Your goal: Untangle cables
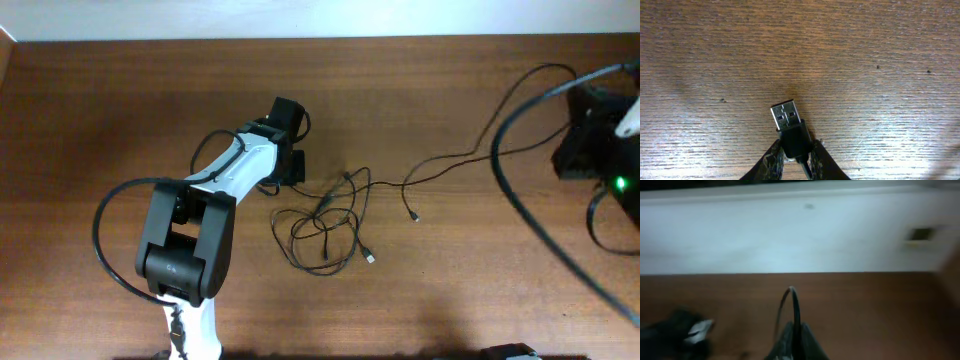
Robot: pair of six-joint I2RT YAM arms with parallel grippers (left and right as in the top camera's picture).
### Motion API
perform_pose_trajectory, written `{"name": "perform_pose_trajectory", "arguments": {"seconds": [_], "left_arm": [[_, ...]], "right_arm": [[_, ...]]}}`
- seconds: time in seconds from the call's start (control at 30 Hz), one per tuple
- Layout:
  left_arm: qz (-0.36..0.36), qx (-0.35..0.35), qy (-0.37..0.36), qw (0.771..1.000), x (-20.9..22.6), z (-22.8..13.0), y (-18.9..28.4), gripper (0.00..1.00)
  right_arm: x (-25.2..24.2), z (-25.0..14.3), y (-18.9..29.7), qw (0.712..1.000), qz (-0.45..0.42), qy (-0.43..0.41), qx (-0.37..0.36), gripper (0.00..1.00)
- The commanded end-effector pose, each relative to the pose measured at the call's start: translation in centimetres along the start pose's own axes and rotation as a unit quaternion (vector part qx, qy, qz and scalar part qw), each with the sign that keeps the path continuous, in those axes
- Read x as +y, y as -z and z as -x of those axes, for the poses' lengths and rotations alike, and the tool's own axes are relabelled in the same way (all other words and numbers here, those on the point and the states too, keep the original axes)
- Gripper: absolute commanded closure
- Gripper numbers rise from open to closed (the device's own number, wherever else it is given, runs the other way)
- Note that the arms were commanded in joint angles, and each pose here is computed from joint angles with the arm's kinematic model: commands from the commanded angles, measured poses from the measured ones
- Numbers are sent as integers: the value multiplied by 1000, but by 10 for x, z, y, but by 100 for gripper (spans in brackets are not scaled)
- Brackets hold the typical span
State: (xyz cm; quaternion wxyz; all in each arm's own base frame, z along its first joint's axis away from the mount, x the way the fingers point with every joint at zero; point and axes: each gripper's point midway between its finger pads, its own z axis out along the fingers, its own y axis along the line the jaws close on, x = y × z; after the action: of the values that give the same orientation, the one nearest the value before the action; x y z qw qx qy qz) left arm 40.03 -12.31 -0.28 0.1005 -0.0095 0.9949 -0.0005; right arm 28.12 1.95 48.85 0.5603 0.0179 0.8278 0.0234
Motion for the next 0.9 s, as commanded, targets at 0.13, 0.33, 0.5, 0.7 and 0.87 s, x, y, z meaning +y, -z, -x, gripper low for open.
{"name": "perform_pose_trajectory", "arguments": {"seconds": [0.13,0.33,0.5,0.7,0.87], "left_arm": [[43,79,5,996,24,-48,-40,78],[44,82,5,996,25,-51,-43,78],[42,78,7,996,24,-49,-43,63],[44,90,-23,995,24,-40,-22,37],[26,41,-45,998,6,24,52,18]], "right_arm": [[-76,95,38,949,-225,-65,-211,96],[-74,153,79,913,-242,-6,-328,96],[-75,102,25,948,-253,42,-189,96],[-64,-26,-38,976,-205,2,76,72],[-21,-113,-74,954,-89,-2,285,32]]}}
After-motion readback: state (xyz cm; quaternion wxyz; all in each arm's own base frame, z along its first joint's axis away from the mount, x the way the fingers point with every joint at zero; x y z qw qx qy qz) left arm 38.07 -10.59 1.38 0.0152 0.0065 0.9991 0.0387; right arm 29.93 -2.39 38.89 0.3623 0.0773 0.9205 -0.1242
